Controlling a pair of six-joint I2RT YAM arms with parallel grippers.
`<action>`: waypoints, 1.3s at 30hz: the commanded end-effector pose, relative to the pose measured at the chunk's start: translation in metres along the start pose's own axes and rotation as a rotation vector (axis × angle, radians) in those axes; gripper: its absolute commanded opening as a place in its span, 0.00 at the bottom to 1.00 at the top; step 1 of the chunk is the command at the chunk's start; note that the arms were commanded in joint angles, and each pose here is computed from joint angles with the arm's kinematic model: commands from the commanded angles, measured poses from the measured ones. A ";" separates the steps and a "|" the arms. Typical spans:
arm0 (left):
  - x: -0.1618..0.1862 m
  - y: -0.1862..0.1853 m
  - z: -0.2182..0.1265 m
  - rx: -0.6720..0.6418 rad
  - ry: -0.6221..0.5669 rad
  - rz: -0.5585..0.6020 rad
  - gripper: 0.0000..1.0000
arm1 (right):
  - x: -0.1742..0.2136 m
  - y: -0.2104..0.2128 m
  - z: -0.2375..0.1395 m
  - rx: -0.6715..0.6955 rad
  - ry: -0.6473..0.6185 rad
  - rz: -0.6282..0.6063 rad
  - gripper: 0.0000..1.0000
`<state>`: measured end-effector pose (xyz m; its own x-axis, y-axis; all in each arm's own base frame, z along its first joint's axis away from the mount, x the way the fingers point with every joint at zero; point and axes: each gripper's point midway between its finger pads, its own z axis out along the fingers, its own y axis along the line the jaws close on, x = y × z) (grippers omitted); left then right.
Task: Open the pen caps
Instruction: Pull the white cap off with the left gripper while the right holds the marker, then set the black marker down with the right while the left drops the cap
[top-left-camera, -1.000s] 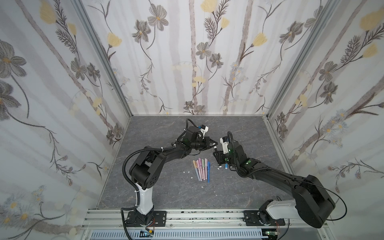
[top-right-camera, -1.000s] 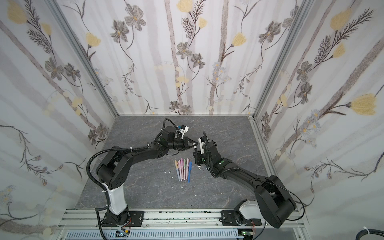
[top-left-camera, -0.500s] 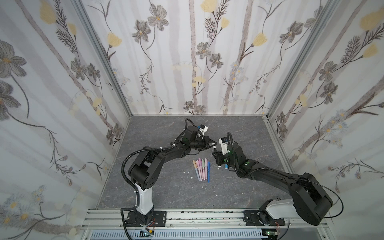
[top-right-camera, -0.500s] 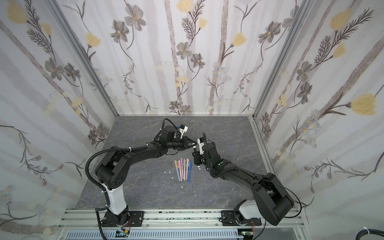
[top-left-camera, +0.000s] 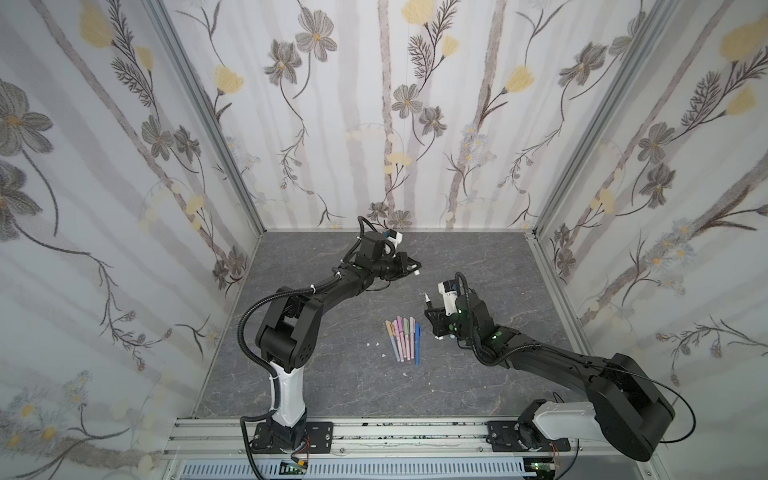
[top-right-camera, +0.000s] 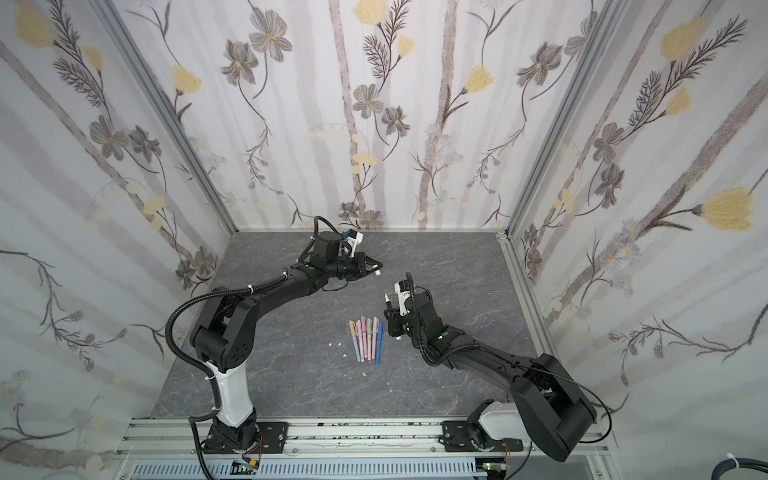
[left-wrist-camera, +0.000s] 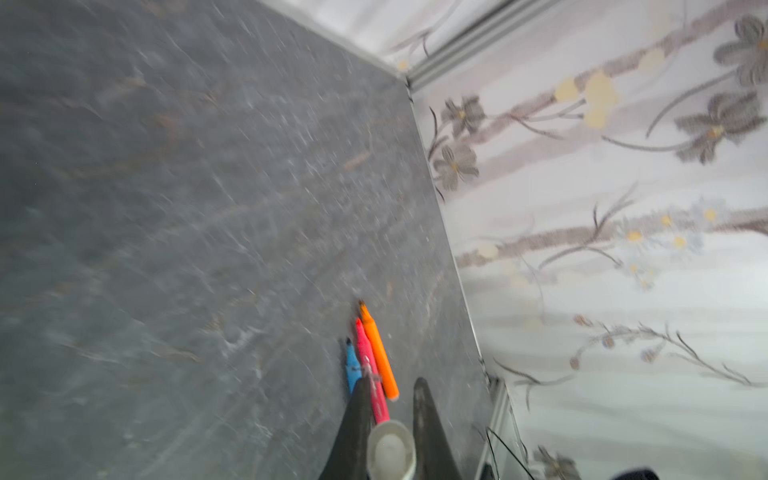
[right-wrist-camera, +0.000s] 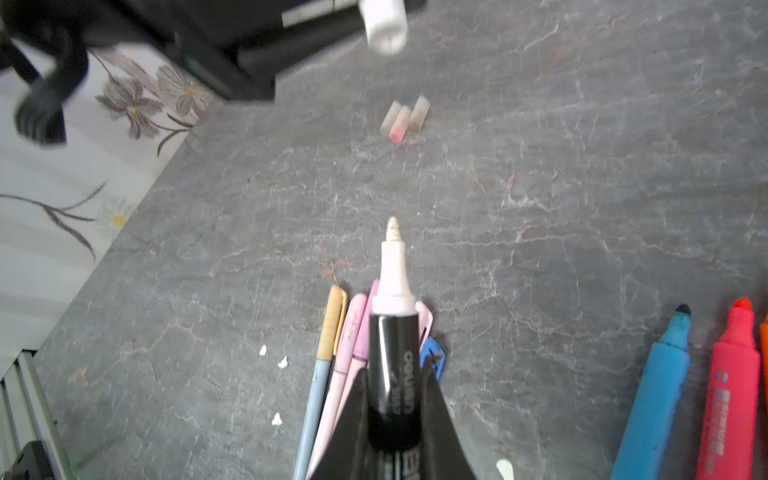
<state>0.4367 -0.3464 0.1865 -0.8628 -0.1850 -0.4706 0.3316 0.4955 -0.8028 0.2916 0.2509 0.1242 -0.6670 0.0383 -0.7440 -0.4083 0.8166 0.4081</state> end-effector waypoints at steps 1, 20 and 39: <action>-0.017 0.005 0.002 -0.043 -0.046 0.044 0.00 | 0.006 0.001 -0.004 0.001 0.006 0.021 0.00; -0.045 0.127 -0.092 -0.358 -0.137 -0.005 0.00 | 0.032 -0.065 0.024 0.372 0.140 0.040 0.00; -0.034 0.175 -0.113 -0.397 -0.142 -0.072 0.00 | 0.042 -0.117 0.046 0.654 0.199 -0.001 0.10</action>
<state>0.4767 -0.1558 0.1003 -0.8181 -0.3411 -0.4630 0.0457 0.7640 -0.6436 0.3395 0.1938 0.0202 -0.7978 -0.0120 -0.6028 -0.0207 0.9998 0.0075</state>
